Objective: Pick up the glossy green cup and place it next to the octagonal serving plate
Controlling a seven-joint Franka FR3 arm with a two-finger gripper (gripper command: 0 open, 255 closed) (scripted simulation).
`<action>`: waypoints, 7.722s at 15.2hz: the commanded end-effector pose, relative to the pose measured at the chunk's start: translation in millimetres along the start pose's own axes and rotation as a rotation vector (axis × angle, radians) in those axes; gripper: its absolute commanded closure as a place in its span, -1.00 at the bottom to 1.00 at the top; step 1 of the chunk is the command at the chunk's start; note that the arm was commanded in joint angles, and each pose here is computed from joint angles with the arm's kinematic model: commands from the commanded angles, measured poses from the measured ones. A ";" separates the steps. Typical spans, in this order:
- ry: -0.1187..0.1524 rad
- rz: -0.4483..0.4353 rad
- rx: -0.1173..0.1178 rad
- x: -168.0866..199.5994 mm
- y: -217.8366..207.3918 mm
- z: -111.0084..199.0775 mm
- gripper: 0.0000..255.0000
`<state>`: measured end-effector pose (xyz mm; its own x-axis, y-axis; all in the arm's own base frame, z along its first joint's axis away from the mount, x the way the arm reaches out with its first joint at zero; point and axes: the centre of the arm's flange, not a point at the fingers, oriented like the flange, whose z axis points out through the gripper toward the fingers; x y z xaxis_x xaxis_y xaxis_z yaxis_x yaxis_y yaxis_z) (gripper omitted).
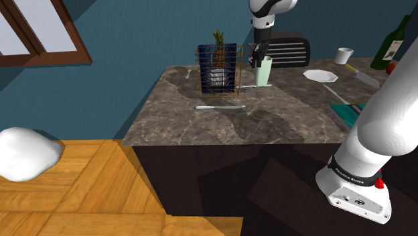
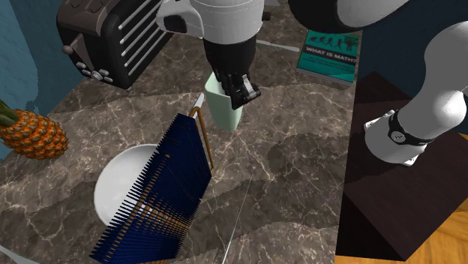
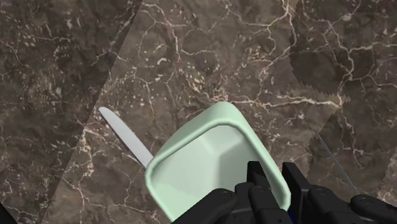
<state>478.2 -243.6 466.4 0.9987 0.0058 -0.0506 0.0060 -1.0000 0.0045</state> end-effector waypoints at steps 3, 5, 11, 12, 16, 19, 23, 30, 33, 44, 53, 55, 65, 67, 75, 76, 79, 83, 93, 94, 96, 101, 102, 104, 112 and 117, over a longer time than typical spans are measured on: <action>0.000 0.000 0.000 -0.9 1.1 -22.2 1.00; 0.000 0.000 0.000 -1.5 1.2 -32.7 1.00; 0.000 0.000 0.000 -3.1 1.3 -64.3 1.00; 0.000 0.000 0.000 -3.3 1.3 -69.6 1.00; 0.000 0.000 0.000 -4.4 1.4 -90.7 1.00; 0.000 0.000 0.000 -5.2 1.5 -106.5 1.00; 0.000 0.000 0.000 -6.3 1.6 -127.6 1.00; 0.000 0.000 0.000 -29.2 49.6 -140.8 1.00; 0.000 0.000 0.000 -45.9 85.5 -140.0 1.00; 0.000 0.000 0.000 -107.1 217.2 -137.1 1.00; 0.000 0.000 0.000 -157.1 324.9 -134.7 1.00; 0.000 0.000 0.000 -167.7 347.8 -134.2 1.00; 0.000 0.000 0.000 -165.0 347.6 -81.5 1.00; 0.000 0.000 0.000 -164.5 347.5 -71.0 1.00; 0.000 0.000 0.000 -162.4 347.4 -28.8 1.00; 0.000 0.000 0.000 -162.1 347.3 -23.5 1.00; 0.000 0.000 0.000 -161.3 347.3 -7.7 1.00; 0.000 0.000 0.000 -160.2 347.2 13.4 1.00; 0.000 0.000 0.000 -157.6 346.9 66.1 1.00; 0.000 0.000 0.000 -157.3 346.9 71.4 1.00; 0.000 0.000 0.000 -157.1 346.9 75.7 1.00; 0.000 0.000 0.000 -157.1 346.9 75.7 1.00; 0.000 0.000 0.000 -157.1 346.9 75.7 1.00; 0.000 0.000 0.000 -157.0 346.9 75.8 -1.00; 0.000 0.000 0.000 -157.1 346.9 36.1 -1.00; 0.000 0.000 0.000 -157.1 346.9 25.7 -1.00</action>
<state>322.0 -591.5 449.7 0.9987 0.0058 -0.0506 0.0061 -1.0000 0.0048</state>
